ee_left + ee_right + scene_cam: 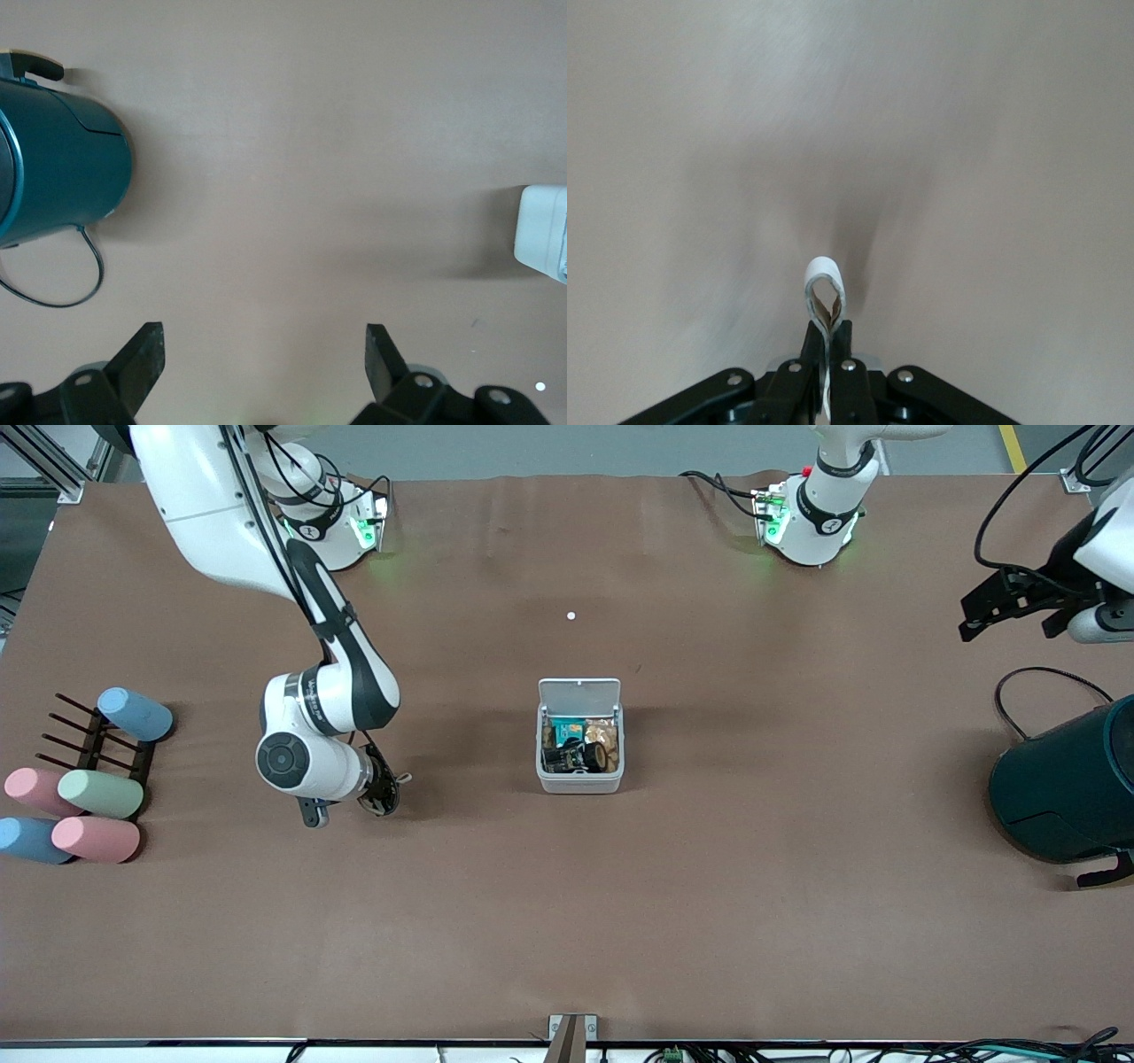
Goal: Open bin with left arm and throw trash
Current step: 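Carry the white paper over the bin with the right gripper and release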
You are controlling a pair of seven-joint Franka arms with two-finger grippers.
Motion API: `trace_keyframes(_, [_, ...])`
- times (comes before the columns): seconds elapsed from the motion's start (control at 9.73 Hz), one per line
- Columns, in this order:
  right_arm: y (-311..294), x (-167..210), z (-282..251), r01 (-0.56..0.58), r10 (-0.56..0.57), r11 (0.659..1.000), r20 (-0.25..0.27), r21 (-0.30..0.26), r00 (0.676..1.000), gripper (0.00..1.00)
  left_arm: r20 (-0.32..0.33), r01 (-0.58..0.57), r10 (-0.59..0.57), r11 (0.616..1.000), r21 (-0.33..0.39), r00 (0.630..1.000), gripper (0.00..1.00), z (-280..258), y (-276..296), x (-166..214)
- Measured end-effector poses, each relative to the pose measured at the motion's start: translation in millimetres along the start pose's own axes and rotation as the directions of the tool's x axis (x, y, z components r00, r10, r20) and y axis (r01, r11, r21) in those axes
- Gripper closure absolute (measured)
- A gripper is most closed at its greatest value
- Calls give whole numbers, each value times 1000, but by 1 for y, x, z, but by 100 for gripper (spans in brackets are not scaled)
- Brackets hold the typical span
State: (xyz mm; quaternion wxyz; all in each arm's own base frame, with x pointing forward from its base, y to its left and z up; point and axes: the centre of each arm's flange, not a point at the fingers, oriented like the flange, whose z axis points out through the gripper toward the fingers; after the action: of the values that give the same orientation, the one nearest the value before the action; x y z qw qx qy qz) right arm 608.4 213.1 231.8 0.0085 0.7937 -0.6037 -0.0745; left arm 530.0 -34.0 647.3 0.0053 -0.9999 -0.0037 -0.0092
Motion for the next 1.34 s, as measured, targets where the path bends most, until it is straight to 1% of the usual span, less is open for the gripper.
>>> trace_keyframes(0.1, [-8, -35, -22, -33, 33, 998, 3, 46, 999, 95, 2, 0, 0, 1000, 0, 1000, 0, -1, -1, 8])
trace_keyframes(0.31, [-22, -109, -71, -66, 62, 987, 31, 149, 998, 95, 18, 9, -9, 1000, 0, 1000, 0, 0, -6, 19])
trace_keyframes(0.41, [-26, -140, -93, -87, 78, 978, 53, 192, 996, 95, 23, 20, -20, 1000, 1, 1000, 0, 2, -14, 21])
trace_keyframes(0.51, [-25, -168, -108, -100, 86, 971, 72, 218, 994, 95, 23, 26, -26, 1000, 1, 999, 0, 2, -23, 22])
trace_keyframes(0.62, [-21, -192, -114, -100, 83, 968, 83, 229, 993, 95, 22, 27, -27, 1000, 1, 999, 0, 1, -27, 22])
trace_keyframes(0.92, [-3, -246, -97, -63, 47, 976, 79, 208, 996, 95, 16, 23, -23, 1000, 0, 1000, 0, 0, -24, 23])
trace_keyframes(1.34, [-2, -271, -70, -32, 20, 982, 65, 188, 998, 95, 15, 23, -23, 1000, -2, 1000, 0, 0, -24, 24])
